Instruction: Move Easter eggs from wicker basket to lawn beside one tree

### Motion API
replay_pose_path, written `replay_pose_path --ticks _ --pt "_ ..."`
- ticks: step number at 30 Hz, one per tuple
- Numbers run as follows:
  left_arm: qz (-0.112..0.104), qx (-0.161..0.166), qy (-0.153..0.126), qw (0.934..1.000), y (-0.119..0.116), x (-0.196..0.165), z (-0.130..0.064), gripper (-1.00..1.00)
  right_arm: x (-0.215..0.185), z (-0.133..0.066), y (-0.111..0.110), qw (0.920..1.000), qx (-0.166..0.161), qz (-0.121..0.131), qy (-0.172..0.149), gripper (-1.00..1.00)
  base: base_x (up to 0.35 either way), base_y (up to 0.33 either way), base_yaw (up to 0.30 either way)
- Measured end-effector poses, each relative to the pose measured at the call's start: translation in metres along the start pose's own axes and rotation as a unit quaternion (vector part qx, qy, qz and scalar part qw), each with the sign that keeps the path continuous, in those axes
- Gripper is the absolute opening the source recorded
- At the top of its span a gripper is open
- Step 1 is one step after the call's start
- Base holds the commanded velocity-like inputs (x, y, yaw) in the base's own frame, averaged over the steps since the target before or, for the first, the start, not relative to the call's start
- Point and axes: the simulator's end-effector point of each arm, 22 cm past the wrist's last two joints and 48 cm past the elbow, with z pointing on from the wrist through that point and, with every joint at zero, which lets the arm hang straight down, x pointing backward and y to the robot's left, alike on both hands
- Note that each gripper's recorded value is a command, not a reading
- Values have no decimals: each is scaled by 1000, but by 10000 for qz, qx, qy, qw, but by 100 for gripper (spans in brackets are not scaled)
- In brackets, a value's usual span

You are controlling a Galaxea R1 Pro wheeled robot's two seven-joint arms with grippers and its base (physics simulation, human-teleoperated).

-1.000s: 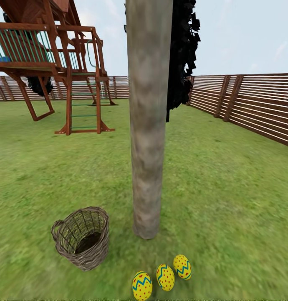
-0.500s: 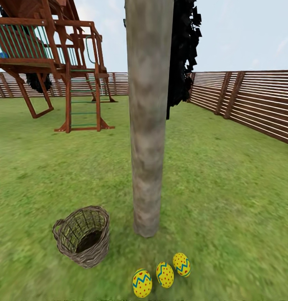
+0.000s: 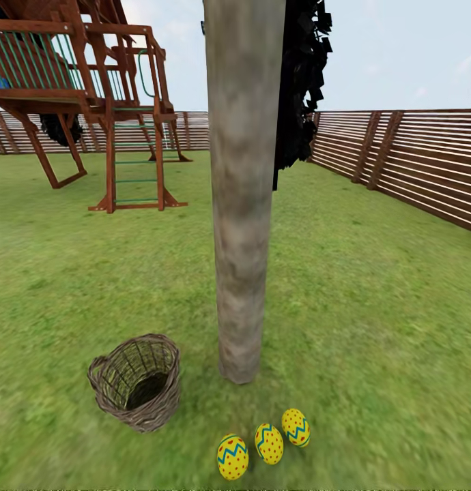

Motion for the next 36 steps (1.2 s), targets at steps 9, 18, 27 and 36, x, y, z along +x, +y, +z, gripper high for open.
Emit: replay_pose_path --ticks 9,18,27,36 --pt "-7 -39 62 10000 0 5 -12 100 6 -12 1 10000 -17 -8 75 100 0 0 0" --pt "-20 -81 114 9999 1 9 -23 100 9 -24 2 9999 -36 -32 137 100 0 0 0" --pt "-60 -96 94 9999 4 8 -25 100 7 -25 -5 9999 16 -61 108 100 0 0 0" --pt "-60 -225 119 9997 19 8 -28 100 6 -25 -4 9999 12 -43 97 100 0 0 0"
